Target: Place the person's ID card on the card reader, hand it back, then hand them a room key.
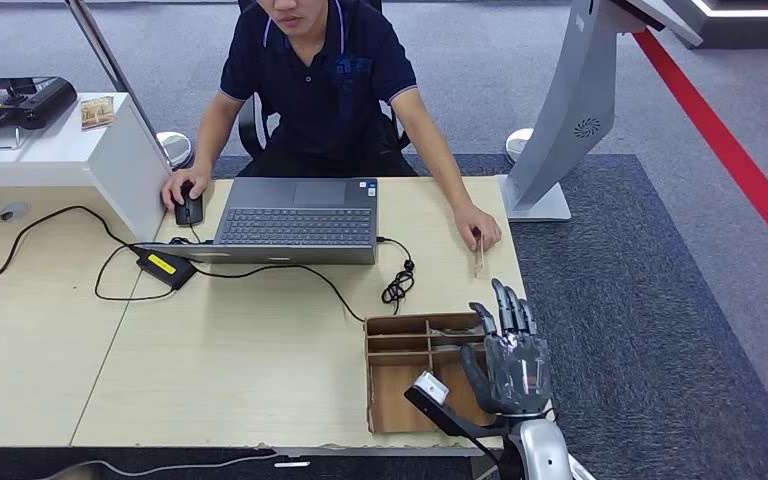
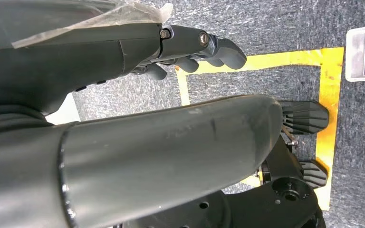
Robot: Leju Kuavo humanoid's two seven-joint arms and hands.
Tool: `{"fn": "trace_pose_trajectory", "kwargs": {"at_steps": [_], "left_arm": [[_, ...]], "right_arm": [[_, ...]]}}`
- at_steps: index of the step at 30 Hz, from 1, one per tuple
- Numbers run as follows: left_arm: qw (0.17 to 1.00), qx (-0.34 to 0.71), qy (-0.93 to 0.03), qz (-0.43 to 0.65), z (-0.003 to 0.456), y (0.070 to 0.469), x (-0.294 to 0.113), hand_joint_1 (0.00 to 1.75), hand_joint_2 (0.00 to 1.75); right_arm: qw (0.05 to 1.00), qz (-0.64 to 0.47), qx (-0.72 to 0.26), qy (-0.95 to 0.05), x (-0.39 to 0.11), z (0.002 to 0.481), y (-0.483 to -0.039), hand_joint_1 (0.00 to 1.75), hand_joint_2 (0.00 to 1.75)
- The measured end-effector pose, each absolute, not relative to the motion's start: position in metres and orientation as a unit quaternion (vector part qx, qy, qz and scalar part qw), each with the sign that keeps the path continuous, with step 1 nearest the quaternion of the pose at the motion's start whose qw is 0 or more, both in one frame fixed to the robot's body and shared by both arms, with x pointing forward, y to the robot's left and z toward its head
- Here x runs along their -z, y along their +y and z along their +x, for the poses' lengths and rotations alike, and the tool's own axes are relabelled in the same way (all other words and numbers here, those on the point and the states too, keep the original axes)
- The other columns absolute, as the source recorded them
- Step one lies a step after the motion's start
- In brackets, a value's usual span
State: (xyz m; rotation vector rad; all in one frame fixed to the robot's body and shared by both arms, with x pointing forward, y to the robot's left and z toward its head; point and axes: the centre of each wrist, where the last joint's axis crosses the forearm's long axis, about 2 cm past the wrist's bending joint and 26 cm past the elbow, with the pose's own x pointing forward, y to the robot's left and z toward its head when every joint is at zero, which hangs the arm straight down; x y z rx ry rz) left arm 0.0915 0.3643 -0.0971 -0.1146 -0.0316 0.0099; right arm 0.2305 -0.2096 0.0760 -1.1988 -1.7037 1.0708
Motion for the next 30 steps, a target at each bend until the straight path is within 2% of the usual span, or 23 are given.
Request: {"fn": "trace_pose_trajectory", "kwargs": {"at_steps": [30], "left_arm": [[0.998,0.0,-0.016,-0.059,0.0915,0.3641,0.0971,0.0,0.0]], "right_arm": [[0.386,-0.458,-0.429,-0.676,-0.0696,0.2341,-0.2035,0.72,1.75]]}}
